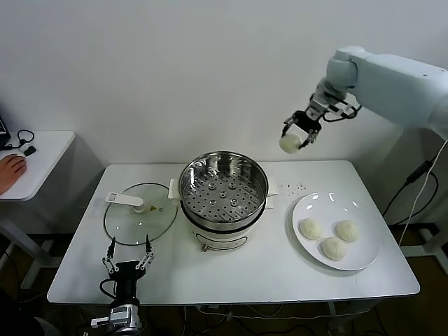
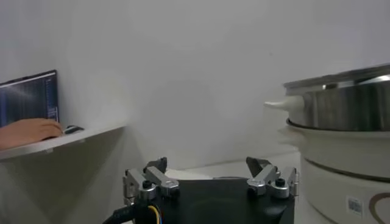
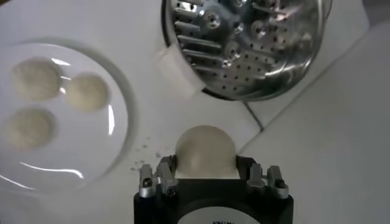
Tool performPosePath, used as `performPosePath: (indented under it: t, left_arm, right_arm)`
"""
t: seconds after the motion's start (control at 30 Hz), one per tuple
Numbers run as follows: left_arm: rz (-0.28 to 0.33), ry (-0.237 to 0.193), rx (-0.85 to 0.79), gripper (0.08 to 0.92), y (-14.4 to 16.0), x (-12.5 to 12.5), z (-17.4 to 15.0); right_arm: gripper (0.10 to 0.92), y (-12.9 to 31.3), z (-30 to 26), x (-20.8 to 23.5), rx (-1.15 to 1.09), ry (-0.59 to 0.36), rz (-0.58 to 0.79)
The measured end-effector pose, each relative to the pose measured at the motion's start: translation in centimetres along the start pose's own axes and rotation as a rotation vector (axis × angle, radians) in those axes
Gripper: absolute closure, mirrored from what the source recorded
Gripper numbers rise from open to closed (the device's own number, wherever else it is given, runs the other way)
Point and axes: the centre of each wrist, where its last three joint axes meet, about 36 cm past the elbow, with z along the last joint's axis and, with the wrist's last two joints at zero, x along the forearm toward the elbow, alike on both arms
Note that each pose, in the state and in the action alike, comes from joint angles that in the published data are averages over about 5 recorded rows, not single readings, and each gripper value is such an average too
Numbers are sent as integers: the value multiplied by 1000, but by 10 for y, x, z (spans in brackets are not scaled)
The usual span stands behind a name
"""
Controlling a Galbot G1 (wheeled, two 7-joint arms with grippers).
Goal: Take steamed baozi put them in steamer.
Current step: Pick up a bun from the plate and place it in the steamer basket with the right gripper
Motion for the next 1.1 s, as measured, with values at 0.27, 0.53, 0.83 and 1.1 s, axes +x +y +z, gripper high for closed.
performPosePath:
  t: [0.27, 0.53, 0.83, 1.1]
  left_arm:
    - [-10, 1, 3, 177, 3, -1, 1]
    - [-16, 0, 10, 177, 4, -2, 1]
    - [-14, -2, 12, 177, 4, -1, 1]
    - [-13, -4, 14, 177, 3, 0, 2]
  right_arm:
    - [372, -70, -34, -19, 143, -32, 11]
    - [369, -109, -64, -51, 203, -80, 7]
    - [369, -123, -82, -85, 213, -133, -28]
    - [369, -124, -88, -108, 207, -156, -63]
